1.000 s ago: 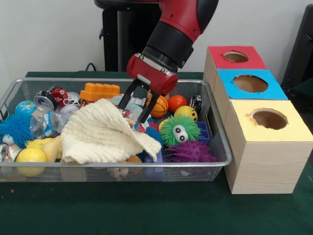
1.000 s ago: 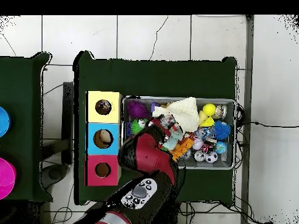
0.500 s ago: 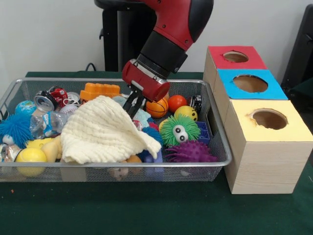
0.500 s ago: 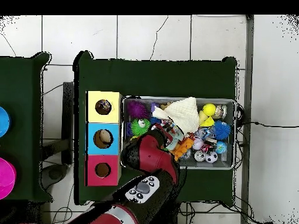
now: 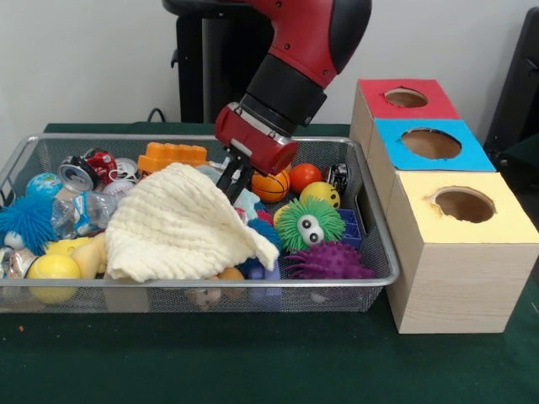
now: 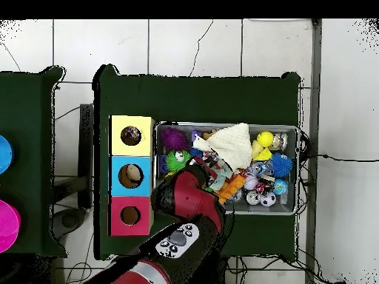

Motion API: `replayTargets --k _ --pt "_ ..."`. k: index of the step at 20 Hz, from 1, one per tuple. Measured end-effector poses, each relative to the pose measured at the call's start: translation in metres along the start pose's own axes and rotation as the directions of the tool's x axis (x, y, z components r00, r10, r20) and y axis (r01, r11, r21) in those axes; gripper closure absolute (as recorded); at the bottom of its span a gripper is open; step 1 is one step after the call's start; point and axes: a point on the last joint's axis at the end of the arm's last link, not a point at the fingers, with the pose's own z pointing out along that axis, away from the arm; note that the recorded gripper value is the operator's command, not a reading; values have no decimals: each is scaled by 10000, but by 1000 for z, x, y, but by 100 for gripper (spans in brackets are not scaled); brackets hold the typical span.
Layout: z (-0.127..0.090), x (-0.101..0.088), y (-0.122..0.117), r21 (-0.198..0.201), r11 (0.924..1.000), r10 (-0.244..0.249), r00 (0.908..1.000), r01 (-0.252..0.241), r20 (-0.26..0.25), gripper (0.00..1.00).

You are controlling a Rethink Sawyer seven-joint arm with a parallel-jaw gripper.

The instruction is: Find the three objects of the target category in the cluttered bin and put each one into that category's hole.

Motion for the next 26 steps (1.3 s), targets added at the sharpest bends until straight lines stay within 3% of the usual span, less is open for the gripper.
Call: replayTargets --k 5,10,13,15,16,17,18,19,21,22,23,24,25,26 --pt "-26 -20 8 -434 9984 372 9992 -366 143 100" --pt "-63 -47 9 -1175 9877 1026 9946 -1034 -136 100" --pt "-80 -69 6 -1680 9719 1571 9859 -1648 -582 100" --pt "-84 -78 3 -1906 9577 1987 9746 -2155 -1033 100" --pt "-84 -83 2 -2023 9473 2242 9651 -2484 -1353 100" --pt "-83 -89 0 -2153 9323 2553 9505 -2906 -1773 100" --pt "-81 -93 -1 -2274 9130 2874 9297 -3386 -2302 100" --pt "-79 -95 -2 -2345 8995 3047 9140 -3686 -2678 100" --pt "-76 -96 -1 -2438 8803 3236 8908 -4070 -3189 100" --pt "-75 -96 -1 -2484 8668 3332 8728 -4324 -3567 100" --pt "-74 -94 1 -2520 8528 3401 8526 -4574 -3969 100" --pt "-73 -89 5 -2520 8230 3474 8021 -5090 -4857 100" --pt "-73 -86 8 -2486 8111 3472 7778 -5295 -5239 100" --pt "-74 -84 9 -2460 8028 3446 7592 -5432 -5521 100"
